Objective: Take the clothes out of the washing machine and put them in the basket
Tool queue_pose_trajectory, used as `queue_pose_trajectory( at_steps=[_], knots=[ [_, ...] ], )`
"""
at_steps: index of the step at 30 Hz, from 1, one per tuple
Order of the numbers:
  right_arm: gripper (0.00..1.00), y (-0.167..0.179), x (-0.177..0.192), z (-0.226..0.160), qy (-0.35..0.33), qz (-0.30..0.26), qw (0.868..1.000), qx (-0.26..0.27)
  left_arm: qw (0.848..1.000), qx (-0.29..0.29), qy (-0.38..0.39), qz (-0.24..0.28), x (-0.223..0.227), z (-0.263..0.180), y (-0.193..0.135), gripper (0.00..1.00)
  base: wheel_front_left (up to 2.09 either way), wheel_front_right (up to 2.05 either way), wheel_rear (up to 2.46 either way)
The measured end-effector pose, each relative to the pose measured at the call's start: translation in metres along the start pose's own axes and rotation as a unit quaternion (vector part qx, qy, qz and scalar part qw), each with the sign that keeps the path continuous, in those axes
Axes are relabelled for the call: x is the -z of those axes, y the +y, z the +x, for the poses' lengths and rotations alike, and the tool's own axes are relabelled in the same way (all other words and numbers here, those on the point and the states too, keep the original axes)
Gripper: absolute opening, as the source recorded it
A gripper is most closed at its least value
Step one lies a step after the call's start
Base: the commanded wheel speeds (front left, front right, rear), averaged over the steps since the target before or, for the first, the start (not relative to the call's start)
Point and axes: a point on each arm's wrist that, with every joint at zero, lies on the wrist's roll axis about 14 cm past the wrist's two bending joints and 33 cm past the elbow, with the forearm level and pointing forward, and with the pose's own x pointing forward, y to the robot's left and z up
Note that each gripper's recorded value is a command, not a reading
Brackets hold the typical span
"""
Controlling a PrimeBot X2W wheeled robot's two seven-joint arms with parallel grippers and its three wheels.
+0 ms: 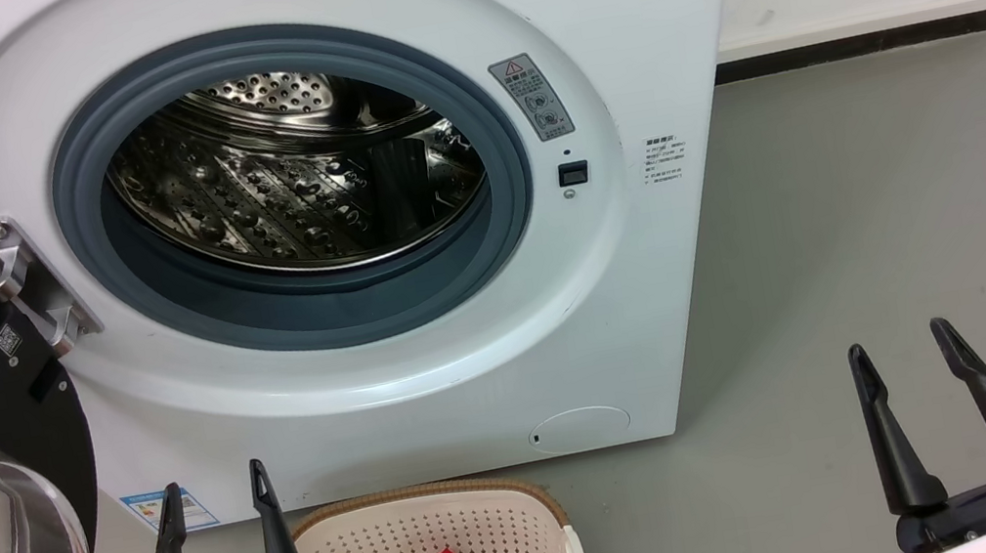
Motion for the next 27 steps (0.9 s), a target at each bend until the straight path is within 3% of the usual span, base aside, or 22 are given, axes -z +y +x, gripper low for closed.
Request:
queue_pose_trajectory(
  at_steps=[10,11,15,27],
  knots=[
    [1.0,0.0,0.001,-0.001,0.001,0.001,1.0,0.0,1.0,0.002,0.0,0.003,0.0,0.0,-0.002,1.0,0.0,0.0,0.0],
    [0.0,0.0,0.0,-0.001,0.001,0.001,1.0,0.0,1.0,0.001,0.003,0.004,0.002,0.0,0.0,0.0,0.0,0.0,0.0],
    [0.0,0.0,0.016,-0.005,0.026,0.01,1.0,0.003,0.999,-0.001,0.039,0.0,0.023,-0.009,0.001,0.0,0.0,0.0,0.0],
    [0.0,-0.009,0.031,-0.007,0.05,0.132,0.989,0.036,0.989,-0.022,0.077,-0.123,0.036,-0.009,0.007,0.0,0.0,0.0,0.0]
  ],
)
